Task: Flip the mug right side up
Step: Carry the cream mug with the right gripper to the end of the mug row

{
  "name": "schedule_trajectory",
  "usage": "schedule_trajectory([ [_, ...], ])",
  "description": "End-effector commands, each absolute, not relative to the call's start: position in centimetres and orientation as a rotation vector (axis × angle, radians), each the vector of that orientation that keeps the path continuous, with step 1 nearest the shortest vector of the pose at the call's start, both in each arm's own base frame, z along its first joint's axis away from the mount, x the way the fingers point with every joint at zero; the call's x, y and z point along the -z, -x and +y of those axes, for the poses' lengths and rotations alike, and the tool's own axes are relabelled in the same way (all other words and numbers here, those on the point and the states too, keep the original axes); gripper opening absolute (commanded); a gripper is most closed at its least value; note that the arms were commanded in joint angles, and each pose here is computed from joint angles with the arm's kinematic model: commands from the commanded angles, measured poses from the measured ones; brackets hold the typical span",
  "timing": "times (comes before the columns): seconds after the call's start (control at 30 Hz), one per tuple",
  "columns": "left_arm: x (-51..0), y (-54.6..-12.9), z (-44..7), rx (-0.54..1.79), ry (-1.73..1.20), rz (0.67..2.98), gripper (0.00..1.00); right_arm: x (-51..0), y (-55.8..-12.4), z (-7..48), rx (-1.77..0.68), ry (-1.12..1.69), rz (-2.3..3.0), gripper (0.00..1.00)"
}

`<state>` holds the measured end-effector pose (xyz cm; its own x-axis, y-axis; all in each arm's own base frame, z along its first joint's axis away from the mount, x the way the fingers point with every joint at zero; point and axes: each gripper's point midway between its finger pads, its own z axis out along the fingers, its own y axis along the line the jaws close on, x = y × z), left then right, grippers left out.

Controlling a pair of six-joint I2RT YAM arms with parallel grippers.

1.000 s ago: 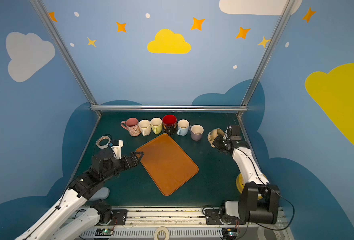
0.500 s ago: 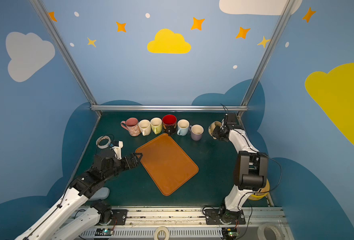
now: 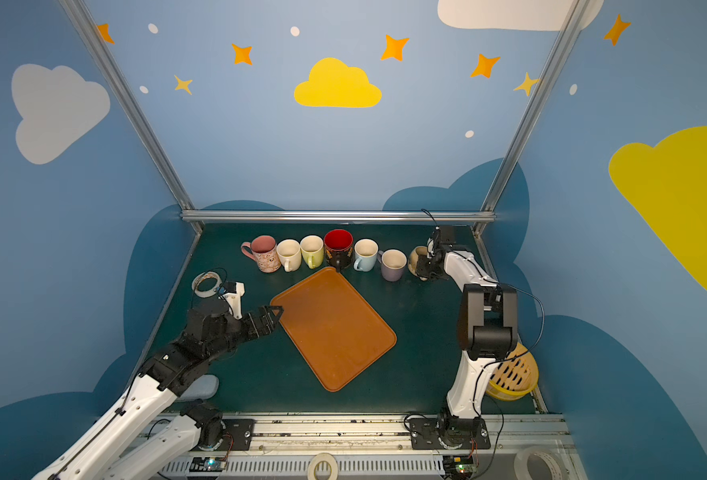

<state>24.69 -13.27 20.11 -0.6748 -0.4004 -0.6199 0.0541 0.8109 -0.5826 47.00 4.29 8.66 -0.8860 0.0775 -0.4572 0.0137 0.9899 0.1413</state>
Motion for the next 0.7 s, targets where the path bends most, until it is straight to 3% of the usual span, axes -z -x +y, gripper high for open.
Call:
schedule_trajectory([
  [0.0, -19.7, -24.7, -13.2, 0.742, 0.251, 2.211, 1.00, -10.2, -49.2, 4.7, -0.130, 0.017, 2.576, 0.00],
  [0.5, -19.7, -24.6, -13.1, 0.743, 0.257, 2.209, 1.00, -7.3, -47.9, 4.2, 0.066, 0.091, 2.655, 0.00],
  [0.67, -19.8, -24.5, -12.6, 0.714, 0.258, 2.208, 1.00, -6.5, -47.1, 4.1, 0.081, 0.077, 2.678, 0.17],
])
